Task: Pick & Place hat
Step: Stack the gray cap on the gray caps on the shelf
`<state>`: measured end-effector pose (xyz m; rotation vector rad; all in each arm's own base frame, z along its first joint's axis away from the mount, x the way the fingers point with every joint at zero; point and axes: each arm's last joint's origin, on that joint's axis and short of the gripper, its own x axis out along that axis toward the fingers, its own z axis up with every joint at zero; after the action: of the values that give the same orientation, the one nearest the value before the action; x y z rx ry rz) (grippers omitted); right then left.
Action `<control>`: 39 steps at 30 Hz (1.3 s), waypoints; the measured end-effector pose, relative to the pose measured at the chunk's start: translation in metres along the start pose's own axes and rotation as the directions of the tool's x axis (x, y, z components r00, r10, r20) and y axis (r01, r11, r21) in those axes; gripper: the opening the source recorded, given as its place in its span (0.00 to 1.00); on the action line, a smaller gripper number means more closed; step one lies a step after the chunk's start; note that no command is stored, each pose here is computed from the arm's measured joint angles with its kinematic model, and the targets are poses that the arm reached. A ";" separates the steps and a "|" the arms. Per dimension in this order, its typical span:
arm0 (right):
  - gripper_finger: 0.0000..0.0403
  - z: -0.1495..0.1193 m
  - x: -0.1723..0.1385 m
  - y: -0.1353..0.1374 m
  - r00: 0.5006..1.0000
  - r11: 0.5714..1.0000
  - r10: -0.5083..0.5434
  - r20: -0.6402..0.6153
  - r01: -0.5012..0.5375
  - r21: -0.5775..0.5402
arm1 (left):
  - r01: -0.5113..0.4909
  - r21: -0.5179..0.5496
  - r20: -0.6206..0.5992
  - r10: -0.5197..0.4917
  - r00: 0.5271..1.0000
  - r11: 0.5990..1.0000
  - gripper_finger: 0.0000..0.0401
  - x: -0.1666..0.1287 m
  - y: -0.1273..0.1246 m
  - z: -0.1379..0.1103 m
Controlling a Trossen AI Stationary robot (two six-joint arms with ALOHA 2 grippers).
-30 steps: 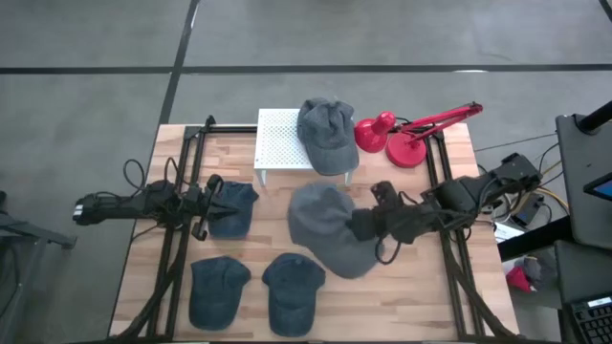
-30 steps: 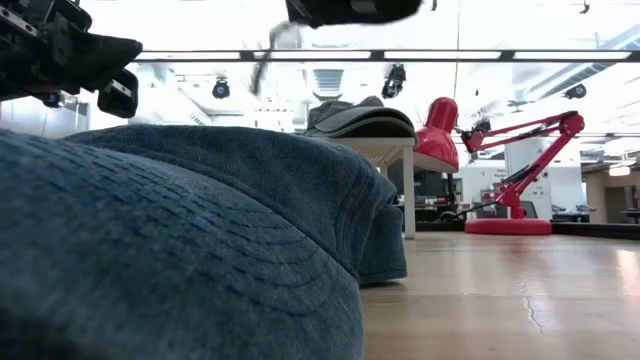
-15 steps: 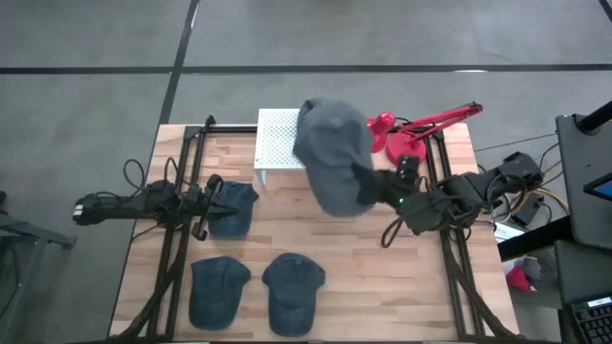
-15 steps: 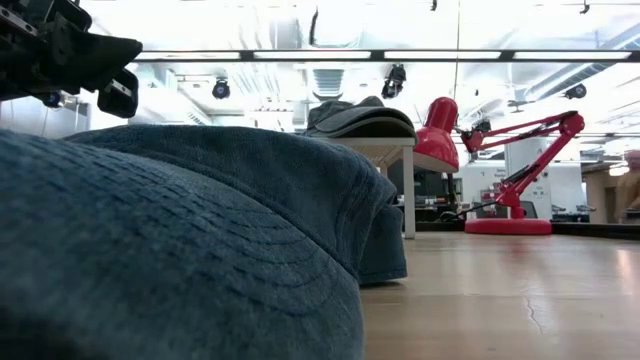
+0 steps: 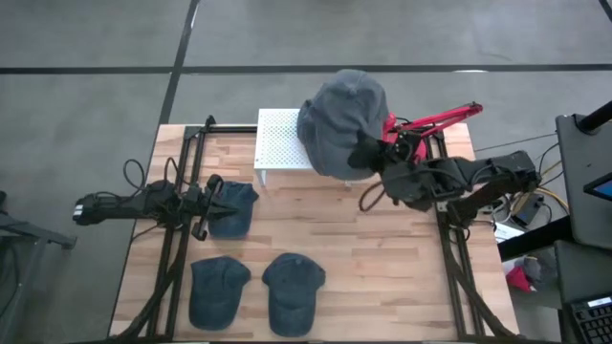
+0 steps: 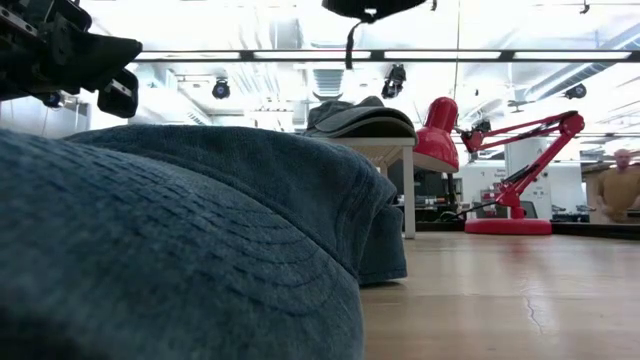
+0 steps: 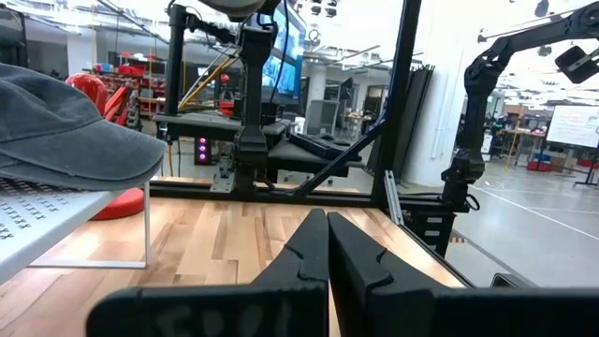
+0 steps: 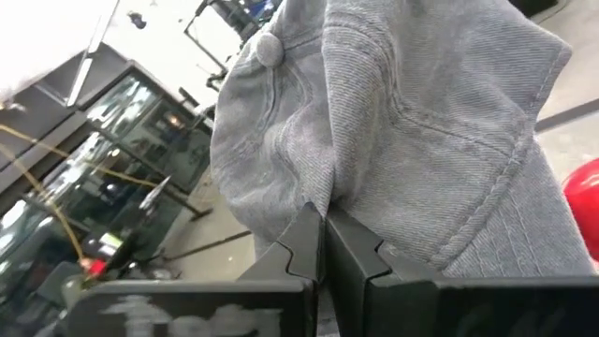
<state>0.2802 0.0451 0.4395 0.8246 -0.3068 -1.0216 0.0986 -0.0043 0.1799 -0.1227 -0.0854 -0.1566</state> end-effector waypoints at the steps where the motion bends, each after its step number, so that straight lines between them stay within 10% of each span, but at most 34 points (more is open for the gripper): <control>1: 0.02 -0.002 0.004 0.000 1.000 1.000 -0.009 0.007 0.009 -0.004 | 0.000 0.000 0.000 0.000 1.000 1.000 0.00 0.000 0.000 0.000; 39: 0.02 -0.040 0.111 -0.032 0.970 0.960 -0.231 -0.069 0.216 -0.176 | 0.000 0.000 0.000 0.000 1.000 1.000 0.00 0.000 0.000 0.000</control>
<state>0.3405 -0.0389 0.3739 0.7608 -0.0499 -1.2008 0.0986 -0.0043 0.1799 -0.1231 -0.0854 -0.1566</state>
